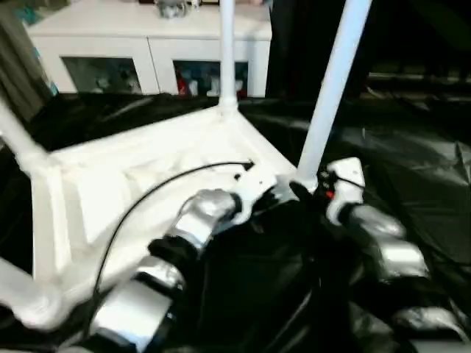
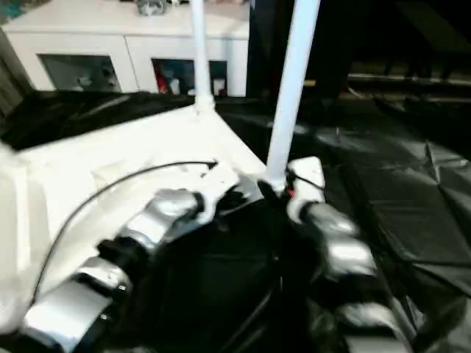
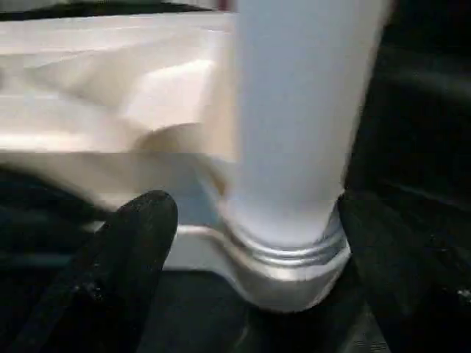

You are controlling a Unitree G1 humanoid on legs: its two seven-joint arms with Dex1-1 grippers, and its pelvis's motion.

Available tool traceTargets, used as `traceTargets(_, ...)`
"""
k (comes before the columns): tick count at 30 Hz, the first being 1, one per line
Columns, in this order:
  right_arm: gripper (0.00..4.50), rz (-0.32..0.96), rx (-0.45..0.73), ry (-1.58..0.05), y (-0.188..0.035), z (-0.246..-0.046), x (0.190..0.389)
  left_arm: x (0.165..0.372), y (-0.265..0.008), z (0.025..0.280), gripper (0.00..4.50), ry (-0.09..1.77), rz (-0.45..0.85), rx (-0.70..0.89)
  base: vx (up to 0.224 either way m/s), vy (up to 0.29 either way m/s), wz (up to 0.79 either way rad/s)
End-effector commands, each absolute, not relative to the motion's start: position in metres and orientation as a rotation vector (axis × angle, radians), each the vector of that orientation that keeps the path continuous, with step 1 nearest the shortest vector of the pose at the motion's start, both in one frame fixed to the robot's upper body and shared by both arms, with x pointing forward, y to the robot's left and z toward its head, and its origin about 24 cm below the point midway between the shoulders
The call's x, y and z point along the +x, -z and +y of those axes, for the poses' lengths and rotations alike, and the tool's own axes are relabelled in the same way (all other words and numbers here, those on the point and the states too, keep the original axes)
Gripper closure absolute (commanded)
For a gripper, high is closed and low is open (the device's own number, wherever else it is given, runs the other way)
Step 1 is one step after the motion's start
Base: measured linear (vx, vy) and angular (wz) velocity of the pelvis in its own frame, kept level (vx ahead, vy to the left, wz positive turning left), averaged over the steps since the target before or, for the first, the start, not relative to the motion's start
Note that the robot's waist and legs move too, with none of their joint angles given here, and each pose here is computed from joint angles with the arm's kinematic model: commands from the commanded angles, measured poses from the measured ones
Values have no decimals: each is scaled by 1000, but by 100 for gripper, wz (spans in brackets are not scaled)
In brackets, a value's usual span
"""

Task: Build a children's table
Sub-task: Rotate leg to tighten

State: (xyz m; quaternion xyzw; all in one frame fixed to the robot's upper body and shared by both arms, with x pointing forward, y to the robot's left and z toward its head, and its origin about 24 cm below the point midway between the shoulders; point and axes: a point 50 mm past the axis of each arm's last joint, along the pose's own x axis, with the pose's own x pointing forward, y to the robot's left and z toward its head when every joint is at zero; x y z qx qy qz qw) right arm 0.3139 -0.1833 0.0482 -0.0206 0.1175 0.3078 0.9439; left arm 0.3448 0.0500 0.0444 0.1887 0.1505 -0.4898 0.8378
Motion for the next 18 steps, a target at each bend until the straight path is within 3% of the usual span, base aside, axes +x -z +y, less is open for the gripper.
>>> traceTargets(1, 67, 247, -74, -800, -54, -182, 300, 344, -46, 55, 450, 1119, 306, 436, 0, 0, 0)
traceTargets(4, 67, 257, -90, -829, -55, -186, 295, 343, -48, 56, 450, 1153, 295, 439, 0, 0, 0)
traceTargets(7, 67, 289, -137, -887, -62, -202, 282, 343, -61, 44, 450, 1253, 199, 452, 0, 0, 0)
traceTargets(15, 67, 284, -126, -923, -70, -201, 274, 340, -67, 25, 450, 1295, 142, 397, 0, 0, 0)
traceTargets(16, 63, 283, -121, -930, -70, -199, 274, 339, -66, 25, 393, 1305, 148, 393, 0, 0, 0)
traceTargets(18, 63, 285, -113, -947, -69, -194, 272, 338, -65, 28, 387, 1338, 186, 363, 0, 0, 0)
